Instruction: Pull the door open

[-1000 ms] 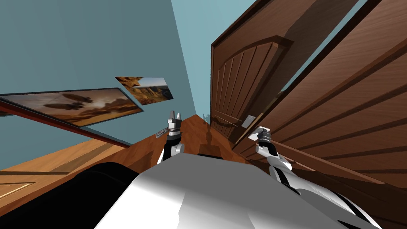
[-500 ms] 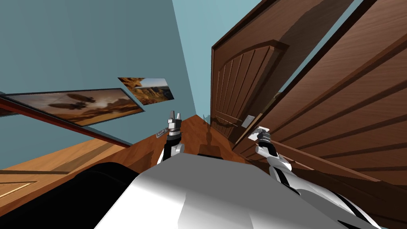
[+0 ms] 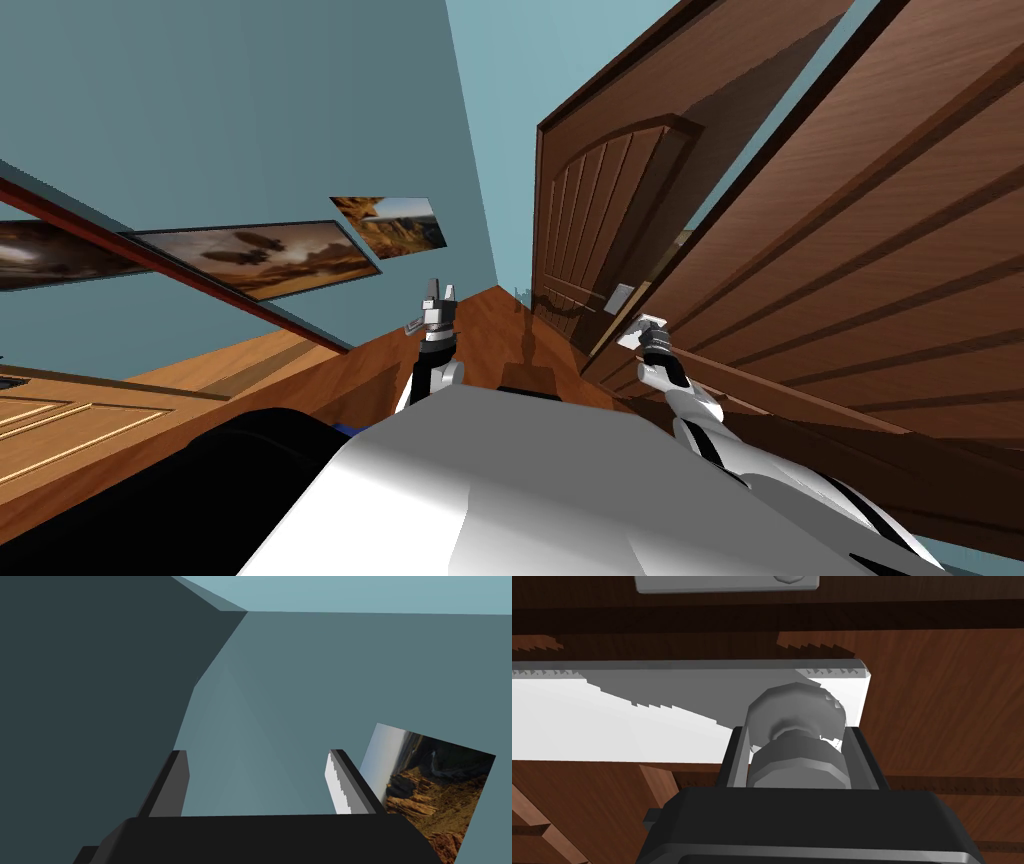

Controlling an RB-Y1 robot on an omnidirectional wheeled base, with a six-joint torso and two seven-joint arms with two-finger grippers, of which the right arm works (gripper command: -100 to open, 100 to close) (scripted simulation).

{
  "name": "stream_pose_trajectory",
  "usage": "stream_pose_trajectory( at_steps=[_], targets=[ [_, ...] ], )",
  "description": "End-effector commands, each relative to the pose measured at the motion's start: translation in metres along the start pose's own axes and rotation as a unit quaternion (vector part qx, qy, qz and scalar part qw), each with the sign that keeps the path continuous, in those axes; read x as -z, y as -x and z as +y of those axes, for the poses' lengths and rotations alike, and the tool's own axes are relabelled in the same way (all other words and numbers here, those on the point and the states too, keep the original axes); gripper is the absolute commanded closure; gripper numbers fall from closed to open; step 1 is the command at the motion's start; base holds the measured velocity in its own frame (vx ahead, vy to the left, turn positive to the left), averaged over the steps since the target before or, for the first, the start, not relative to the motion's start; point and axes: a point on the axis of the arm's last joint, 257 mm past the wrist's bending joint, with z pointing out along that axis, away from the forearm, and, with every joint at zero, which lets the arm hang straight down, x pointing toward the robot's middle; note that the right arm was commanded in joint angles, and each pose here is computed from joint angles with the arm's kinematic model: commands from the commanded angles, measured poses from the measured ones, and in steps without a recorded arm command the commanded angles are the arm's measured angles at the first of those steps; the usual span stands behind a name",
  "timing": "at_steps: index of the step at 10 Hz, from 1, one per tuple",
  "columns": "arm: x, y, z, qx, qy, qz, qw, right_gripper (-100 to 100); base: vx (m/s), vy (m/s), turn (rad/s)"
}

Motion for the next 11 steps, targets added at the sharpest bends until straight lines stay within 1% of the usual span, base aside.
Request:
stream_pose_trajectory(
  at_steps=[1, 6, 7, 8, 9, 11],
  targets=[
    [-0.0012, -0.013, 0.000, -0.001, 0.001, 0.016, 0.9999, 100, -0.204, -0.042, 0.074],
    [-0.0037, -0.050, 0.001, -0.002, -0.001, 0.056, 0.9984, 100, -0.215, -0.050, 0.076],
    [-0.0038, -0.054, 0.001, -0.002, -0.001, 0.060, 0.9982, 100, -0.209, -0.018, 0.054],
    [-0.0054, -0.052, 0.002, -0.002, 0.001, 0.057, 0.9984, 100, -0.083, 0.000, 0.022],
    [-0.0036, -0.061, -0.001, -0.002, -0.002, 0.066, 0.9978, 100, -0.125, -0.020, 0.036],
    [-0.0035, -0.068, -0.001, -0.002, -0.002, 0.074, 0.9972, 100, -0.183, -0.032, 0.051]
  ],
)
